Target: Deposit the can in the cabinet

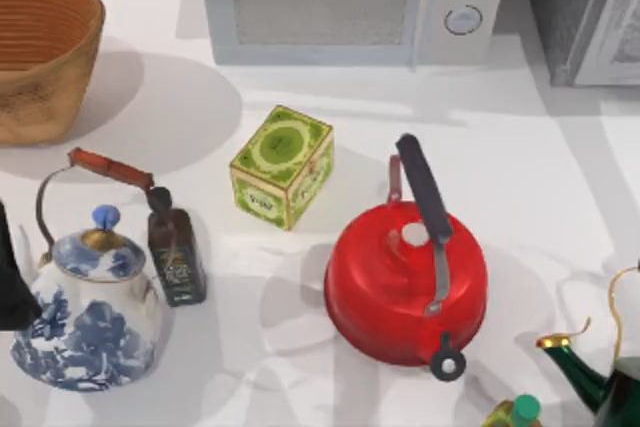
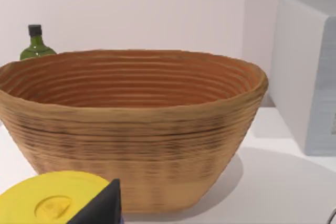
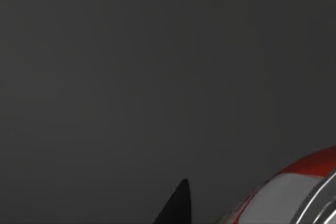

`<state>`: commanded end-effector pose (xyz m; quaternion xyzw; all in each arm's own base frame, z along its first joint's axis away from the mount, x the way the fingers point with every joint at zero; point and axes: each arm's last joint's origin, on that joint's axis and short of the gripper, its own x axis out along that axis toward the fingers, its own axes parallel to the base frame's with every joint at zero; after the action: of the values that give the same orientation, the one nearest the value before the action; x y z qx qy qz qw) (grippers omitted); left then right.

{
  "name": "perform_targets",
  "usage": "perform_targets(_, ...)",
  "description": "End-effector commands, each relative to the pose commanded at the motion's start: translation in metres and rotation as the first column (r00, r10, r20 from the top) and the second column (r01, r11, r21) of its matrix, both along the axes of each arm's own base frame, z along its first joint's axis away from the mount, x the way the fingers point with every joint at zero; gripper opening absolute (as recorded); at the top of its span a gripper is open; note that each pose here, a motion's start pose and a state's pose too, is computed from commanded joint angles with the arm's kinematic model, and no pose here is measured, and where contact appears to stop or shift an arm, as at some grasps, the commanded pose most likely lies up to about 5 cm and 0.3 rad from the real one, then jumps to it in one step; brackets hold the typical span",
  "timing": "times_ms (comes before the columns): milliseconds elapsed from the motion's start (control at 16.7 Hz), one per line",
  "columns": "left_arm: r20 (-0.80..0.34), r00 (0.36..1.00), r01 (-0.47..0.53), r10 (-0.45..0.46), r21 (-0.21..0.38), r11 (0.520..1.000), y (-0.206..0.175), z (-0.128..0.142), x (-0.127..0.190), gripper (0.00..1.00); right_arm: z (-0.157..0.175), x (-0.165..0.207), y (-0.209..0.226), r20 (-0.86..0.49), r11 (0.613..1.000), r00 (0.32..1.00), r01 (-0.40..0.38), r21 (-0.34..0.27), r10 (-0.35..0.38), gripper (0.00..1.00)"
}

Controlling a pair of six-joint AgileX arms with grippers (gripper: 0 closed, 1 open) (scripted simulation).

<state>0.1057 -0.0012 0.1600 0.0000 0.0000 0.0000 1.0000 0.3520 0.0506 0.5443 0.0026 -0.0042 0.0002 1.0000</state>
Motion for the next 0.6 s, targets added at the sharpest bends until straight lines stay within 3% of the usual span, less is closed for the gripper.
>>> perform_targets(360,0.0,1.0,0.0,0.0,0.0,1.0,0.0,0.0,0.0,1.0,-0.01,0.047,-0.005,-0.004,1.0,1.0,0.0,0.0,0.0,0.0)
perform_targets(600,0.0,1.0,0.0,0.0,0.0,1.0,0.0,0.0,0.0,1.0,-0.015,0.054,-0.006,-0.013,1.0,1.0,0.0,-0.001,0.0,0.0)
